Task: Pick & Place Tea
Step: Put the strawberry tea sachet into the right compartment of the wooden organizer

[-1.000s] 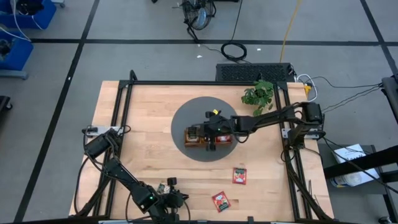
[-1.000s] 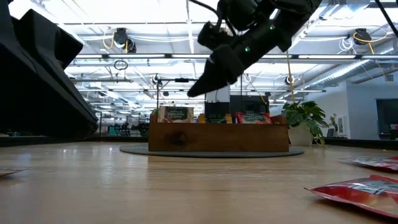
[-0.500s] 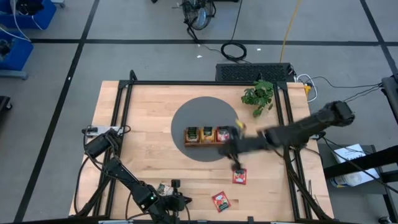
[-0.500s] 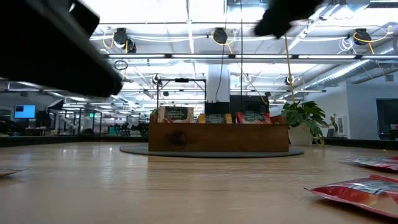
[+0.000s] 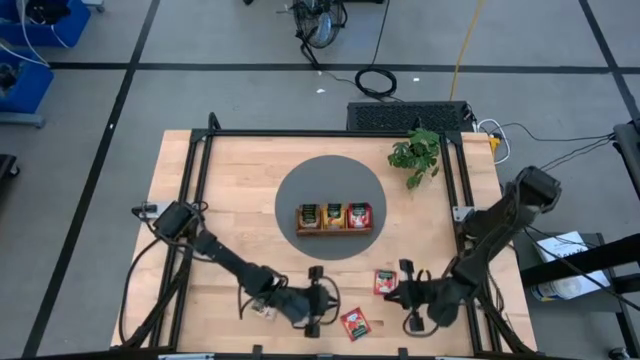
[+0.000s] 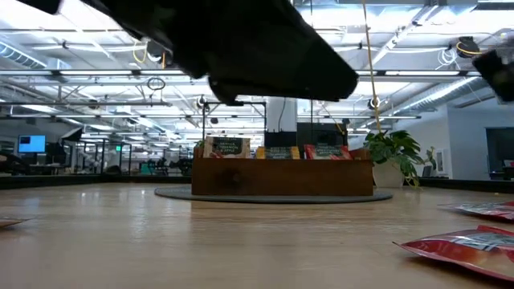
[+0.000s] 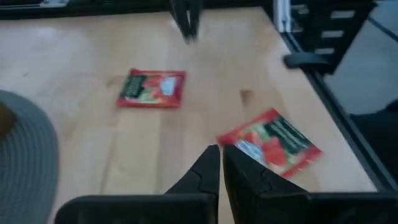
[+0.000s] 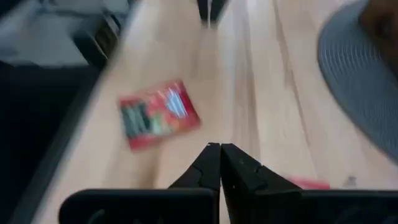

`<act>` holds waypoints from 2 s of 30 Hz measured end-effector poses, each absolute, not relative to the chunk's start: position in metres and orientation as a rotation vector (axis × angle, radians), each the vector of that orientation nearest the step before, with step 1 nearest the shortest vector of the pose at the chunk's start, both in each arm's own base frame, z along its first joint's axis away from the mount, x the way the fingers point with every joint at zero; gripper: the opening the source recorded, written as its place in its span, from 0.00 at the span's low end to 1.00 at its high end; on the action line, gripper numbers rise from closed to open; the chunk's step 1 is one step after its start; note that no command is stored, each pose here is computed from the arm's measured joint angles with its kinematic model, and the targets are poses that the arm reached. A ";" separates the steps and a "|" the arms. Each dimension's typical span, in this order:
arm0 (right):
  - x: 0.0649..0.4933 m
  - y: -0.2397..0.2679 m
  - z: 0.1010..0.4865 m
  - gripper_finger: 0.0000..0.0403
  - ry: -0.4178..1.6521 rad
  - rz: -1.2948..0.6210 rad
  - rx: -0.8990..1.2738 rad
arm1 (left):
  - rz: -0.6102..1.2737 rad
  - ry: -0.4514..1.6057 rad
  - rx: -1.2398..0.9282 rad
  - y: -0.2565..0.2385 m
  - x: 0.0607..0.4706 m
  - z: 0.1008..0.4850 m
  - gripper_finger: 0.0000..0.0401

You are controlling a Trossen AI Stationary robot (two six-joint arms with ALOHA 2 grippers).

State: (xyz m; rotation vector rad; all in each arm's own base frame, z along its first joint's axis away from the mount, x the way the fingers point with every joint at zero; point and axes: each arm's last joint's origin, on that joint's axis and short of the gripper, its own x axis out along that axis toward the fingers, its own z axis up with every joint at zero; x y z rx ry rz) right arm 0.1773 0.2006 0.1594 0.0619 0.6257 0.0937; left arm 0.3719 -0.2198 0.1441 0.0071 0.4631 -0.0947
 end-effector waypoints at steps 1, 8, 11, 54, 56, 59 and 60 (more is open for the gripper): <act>0.178 0.201 0.153 0.00 0.643 0.073 0.056 | -0.085 0.459 0.002 -0.215 0.375 0.145 0.06; 0.177 0.199 0.130 0.00 0.694 -0.061 0.071 | -0.018 0.572 -0.033 -0.201 0.376 0.134 0.06; 0.179 0.196 0.124 0.00 0.733 -0.077 0.079 | -0.009 0.606 -0.036 -0.202 0.373 0.131 0.06; 0.298 0.173 0.077 0.00 0.595 -0.071 0.107 | 0.131 0.643 -0.060 -0.209 0.367 0.097 0.06; 0.298 0.173 0.077 0.00 0.594 -0.071 0.107 | 0.098 0.605 -0.034 -0.213 0.369 0.101 0.06; 0.298 0.173 0.077 0.00 0.594 -0.071 0.107 | 0.088 0.588 -0.034 -0.213 0.370 0.103 0.06; 0.298 0.173 0.078 0.00 0.593 -0.071 0.108 | 0.094 0.594 -0.036 -0.212 0.370 0.102 0.06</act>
